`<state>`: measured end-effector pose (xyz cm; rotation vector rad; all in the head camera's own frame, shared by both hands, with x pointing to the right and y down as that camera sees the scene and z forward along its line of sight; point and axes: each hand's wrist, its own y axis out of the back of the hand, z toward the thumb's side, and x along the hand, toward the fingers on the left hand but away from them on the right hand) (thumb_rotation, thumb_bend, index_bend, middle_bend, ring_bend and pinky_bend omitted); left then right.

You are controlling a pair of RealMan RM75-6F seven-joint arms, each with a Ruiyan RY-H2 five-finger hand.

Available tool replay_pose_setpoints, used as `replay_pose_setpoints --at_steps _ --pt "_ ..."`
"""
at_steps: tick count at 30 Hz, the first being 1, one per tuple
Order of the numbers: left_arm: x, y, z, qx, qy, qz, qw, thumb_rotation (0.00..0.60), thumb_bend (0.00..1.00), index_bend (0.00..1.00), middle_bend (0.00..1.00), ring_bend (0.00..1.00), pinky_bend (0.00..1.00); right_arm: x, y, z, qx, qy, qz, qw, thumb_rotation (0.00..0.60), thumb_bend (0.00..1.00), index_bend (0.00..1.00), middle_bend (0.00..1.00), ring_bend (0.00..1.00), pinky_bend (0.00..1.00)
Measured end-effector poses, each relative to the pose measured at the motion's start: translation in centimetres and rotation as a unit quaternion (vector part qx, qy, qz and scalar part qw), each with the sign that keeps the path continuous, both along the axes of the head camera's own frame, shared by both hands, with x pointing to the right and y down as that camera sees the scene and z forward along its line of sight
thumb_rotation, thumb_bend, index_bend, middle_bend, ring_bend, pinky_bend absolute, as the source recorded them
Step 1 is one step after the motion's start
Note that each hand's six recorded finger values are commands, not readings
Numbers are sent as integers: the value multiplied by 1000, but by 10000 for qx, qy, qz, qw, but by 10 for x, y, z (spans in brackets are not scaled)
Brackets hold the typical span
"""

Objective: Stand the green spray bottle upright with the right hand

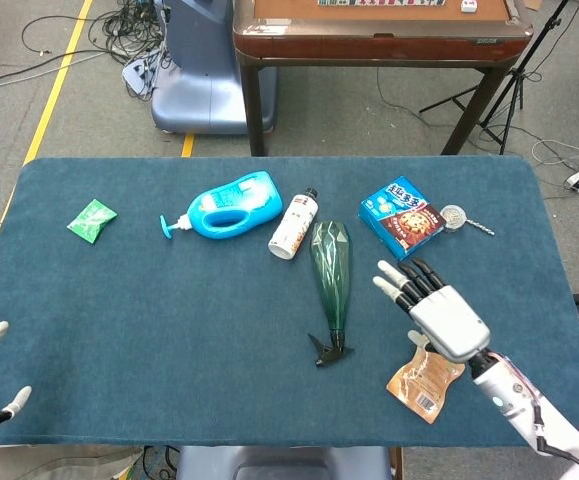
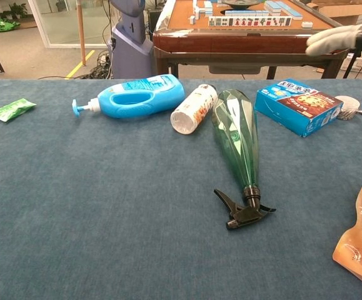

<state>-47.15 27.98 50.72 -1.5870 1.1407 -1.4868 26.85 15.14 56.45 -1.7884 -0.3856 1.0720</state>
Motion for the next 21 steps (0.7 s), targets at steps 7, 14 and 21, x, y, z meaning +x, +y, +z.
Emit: replay_pose_setpoints --at_steps 7,14,21 --pt "-3 3 1 -31 -26 -42 10000 600 255 64 0 0 0 -39 -12 32 158 316 -919 9951 600 119 90 63 0 0" --pt "-6 5 2 -47 -21 -82 10000 600 255 64 0 0 0 -65 -16 68 173 772 -1668 9828 600 173 90 83 0 0" --pt "-11 9 4 -76 -26 -145 9999 600 255 64 0 0 0 -90 -21 96 -100 1053 -2089 9722 600 650 90 136 0 0"
